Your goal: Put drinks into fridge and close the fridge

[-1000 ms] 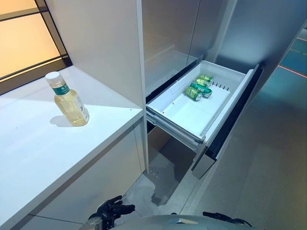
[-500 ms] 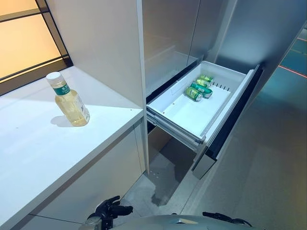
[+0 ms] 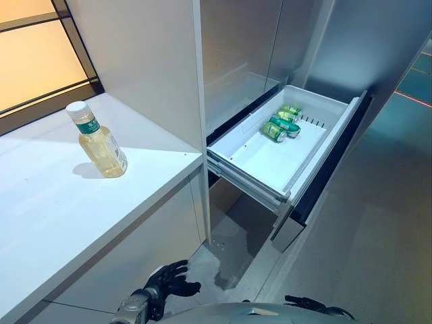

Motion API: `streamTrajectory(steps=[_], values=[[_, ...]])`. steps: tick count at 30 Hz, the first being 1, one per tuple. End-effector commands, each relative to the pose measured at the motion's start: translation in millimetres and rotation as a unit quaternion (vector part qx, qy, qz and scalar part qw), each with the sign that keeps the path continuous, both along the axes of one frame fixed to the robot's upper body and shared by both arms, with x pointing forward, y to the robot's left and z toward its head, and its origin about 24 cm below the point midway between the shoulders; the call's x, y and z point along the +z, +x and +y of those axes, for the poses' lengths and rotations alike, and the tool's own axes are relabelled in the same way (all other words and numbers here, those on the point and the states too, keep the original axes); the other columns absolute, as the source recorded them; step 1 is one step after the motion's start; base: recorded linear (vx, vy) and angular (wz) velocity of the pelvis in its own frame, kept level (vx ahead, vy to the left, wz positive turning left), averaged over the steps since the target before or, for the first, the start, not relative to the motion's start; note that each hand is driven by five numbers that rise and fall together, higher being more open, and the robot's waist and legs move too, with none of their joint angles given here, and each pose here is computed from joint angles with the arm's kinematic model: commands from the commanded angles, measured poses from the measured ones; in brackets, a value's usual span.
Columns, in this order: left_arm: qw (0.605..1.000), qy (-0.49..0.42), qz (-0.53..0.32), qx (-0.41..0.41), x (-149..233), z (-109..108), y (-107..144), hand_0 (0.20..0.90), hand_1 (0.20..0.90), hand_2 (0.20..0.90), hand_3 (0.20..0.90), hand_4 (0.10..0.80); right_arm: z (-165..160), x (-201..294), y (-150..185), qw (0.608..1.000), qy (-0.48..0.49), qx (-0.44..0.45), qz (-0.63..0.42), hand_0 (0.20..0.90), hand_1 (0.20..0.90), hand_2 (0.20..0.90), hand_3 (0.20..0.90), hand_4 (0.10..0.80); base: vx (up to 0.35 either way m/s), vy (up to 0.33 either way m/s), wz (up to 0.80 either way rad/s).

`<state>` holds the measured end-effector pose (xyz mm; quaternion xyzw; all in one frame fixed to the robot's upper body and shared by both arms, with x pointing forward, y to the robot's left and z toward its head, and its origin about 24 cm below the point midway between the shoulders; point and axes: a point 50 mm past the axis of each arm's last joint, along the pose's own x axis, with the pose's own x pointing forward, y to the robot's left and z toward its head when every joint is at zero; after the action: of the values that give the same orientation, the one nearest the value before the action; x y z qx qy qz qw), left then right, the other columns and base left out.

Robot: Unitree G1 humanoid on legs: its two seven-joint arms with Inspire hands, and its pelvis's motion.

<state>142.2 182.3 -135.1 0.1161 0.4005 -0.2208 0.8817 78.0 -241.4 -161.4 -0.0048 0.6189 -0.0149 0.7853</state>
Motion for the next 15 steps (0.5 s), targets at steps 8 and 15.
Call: streamTrajectory(steps=[8, 15], values=[[0.947, 0.006, -0.287, -0.144, 83.9, -44.7, 101.1, 0.9, 0.9, 0.9, 0.9, 0.8, 9.3, 2.7, 18.6, 0.998, 0.012, 0.06, -0.006, 0.9, 0.9, 0.9, 0.9, 0.8, -0.014, 0.002, -0.01], [0.917, -0.041, -0.348, -0.193, 121.7, -55.4, 115.6, 0.9, 0.9, 0.9, 0.9, 0.8, 8.8, 4.2, 21.8, 0.998, 0.009, 0.059, -0.01, 0.9, 0.9, 0.9, 0.9, 0.8, 0.0, 0.0, 0.0]])
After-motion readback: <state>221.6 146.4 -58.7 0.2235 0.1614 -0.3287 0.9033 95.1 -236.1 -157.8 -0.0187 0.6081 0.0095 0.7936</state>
